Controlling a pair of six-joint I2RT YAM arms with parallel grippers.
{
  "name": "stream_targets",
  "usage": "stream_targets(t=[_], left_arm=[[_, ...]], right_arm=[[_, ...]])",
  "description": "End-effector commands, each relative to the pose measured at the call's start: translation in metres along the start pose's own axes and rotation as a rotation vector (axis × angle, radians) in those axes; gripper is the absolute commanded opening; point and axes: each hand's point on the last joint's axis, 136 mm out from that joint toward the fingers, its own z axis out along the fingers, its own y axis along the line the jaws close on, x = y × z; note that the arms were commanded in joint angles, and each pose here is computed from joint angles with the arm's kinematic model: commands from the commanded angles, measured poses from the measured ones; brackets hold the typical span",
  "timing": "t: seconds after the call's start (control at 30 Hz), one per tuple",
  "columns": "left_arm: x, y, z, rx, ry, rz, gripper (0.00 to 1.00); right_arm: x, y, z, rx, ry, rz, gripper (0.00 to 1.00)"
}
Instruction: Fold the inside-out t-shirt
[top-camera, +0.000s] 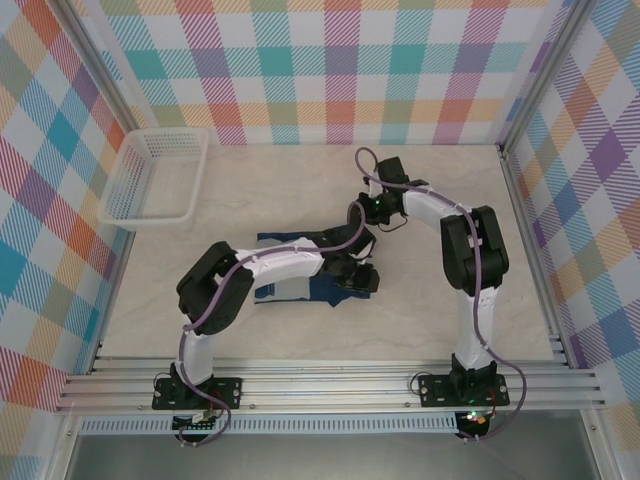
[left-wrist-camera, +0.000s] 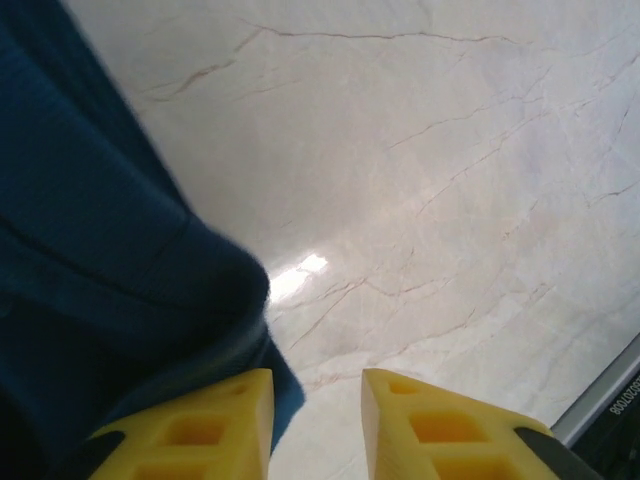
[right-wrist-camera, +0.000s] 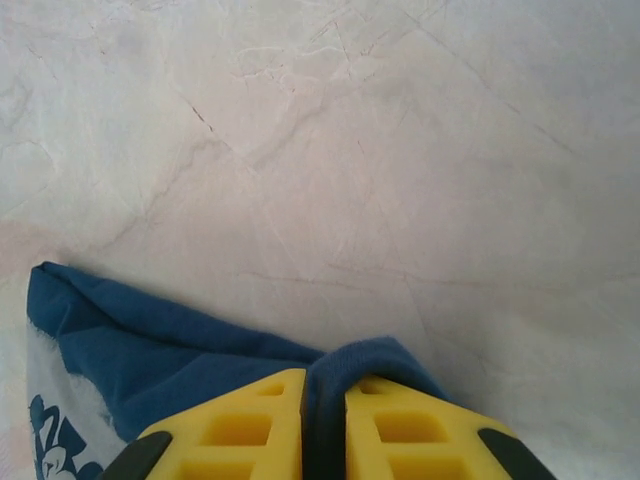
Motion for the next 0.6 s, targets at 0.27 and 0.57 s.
stream_targets(t=[0.27,0.57], left_arm=[[-0.01,-0.057,-0.066,0.142,-0.16,0.201,0.54],[0.01,0.071,-0.137,-0.116,-0.295,-0.032,0.61]], right_arm=[[0.011,0.002,-0.06,-0.004,-0.006,-0.048,0.34],[0.12,-0.006,-0.083,-0.104,0.079,0.102,0.5]])
